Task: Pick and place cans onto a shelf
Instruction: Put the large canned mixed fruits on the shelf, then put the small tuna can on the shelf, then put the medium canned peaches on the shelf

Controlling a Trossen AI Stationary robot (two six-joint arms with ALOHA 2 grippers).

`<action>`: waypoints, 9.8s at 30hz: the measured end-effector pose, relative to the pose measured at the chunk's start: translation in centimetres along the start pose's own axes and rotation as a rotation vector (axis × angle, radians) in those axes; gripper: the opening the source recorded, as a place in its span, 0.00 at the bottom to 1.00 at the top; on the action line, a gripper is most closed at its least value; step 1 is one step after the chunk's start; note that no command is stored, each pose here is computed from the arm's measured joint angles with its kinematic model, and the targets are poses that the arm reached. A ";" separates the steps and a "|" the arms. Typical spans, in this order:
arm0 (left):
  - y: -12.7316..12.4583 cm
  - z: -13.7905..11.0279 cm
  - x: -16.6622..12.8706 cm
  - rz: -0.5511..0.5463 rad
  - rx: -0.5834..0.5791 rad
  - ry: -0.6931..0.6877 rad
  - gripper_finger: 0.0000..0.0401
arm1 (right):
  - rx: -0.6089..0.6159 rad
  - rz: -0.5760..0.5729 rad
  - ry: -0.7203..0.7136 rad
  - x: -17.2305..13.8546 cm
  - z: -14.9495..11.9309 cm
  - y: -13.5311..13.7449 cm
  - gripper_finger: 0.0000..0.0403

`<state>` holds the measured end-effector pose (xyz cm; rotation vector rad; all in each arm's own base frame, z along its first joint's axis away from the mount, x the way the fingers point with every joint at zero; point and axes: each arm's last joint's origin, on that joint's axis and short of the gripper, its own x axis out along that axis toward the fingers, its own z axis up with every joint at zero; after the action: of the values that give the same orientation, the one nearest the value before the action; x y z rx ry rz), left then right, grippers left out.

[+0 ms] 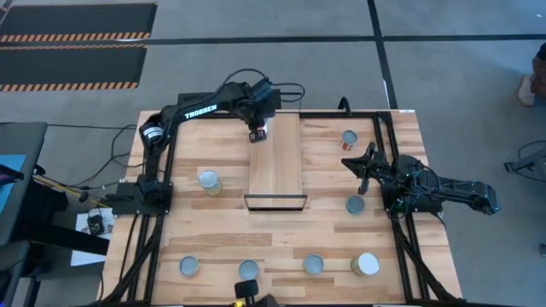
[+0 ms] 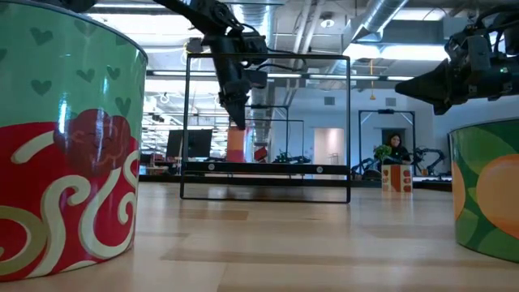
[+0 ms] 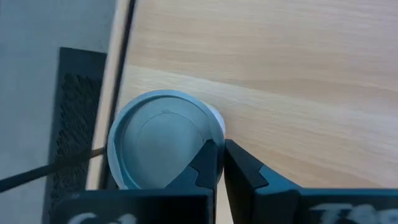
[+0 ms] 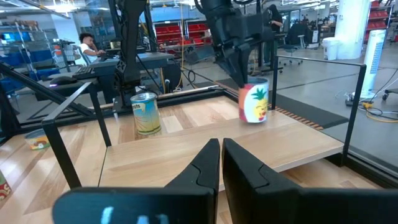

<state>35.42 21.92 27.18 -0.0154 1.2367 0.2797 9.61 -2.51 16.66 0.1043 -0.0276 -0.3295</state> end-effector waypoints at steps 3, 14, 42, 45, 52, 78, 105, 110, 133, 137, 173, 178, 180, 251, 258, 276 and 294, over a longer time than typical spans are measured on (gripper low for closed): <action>0.2 0.3 0.1 0.007 -0.006 -0.041 0.00 | 0.000 0.000 0.000 0.0 0.0 0.0 0.11; 0.4 0.2 0.2 -0.035 -0.036 -0.052 0.00 | 0.000 0.001 0.000 0.0 0.0 0.0 0.11; 0.4 0.2 1.4 -0.041 -0.047 -0.028 0.11 | 0.000 0.000 0.000 0.0 0.0 0.0 0.11; 0.4 0.2 1.4 -0.026 -0.047 -0.021 0.13 | 0.000 0.000 0.000 0.0 0.0 0.0 0.11; 0.4 0.1 1.4 -0.020 -0.046 -0.011 0.14 | 0.000 0.000 0.000 0.0 0.0 0.0 0.11; -4.5 2.0 -5.8 -0.003 0.078 -0.366 0.01 | 0.000 0.000 0.000 0.0 0.0 0.0 0.11; -12.5 -17.5 -6.1 -0.009 -0.065 -1.107 0.00 | 0.000 0.001 0.000 0.0 0.0 0.0 0.11; -12.9 -20.6 -5.4 0.001 -0.080 -1.142 0.00 | 0.000 0.001 0.000 0.0 0.0 0.0 0.11; -13.7 -27.2 -2.0 0.021 -0.159 -1.362 0.00 | -0.017 0.040 -0.060 -0.2 1.6 0.4 0.07; -13.7 -27.2 -2.0 0.024 -0.154 -1.363 0.00 | 0.022 0.034 0.107 0.1 1.2 0.8 0.02; -13.7 -27.2 -1.7 0.027 -0.148 -1.342 0.00 | 0.052 -0.391 1.325 2.6 -2.6 12.3 0.36; -13.7 -27.3 -1.7 0.027 -0.149 -1.342 0.00 | -0.010 -0.398 1.367 3.5 -3.3 11.9 0.26; -13.7 -27.3 -1.7 0.027 -0.149 -1.342 0.00 | -0.033 -0.374 1.383 3.8 -3.5 11.8 0.21; -13.7 -27.4 -1.2 0.060 -0.144 -1.289 0.00 | -0.626 0.274 1.132 39.0 4.1 1.7 0.13; -13.7 -27.4 -1.2 0.061 -0.141 -1.286 0.00 | -0.624 0.262 1.096 39.3 4.2 1.7 0.23; -13.7 -27.4 -1.2 0.061 -0.141 -1.285 0.00 | -0.558 0.222 1.187 38.6 4.0 0.6 0.29; -13.7 -27.4 -1.2 0.077 -0.149 -1.281 0.00 | -0.647 0.152 1.119 33.8 13.3 2.9 0.21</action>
<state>12.60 4.03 17.27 0.0748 -0.0566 0.3576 41.90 -12.01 30.58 -0.3643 1.1673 -0.0806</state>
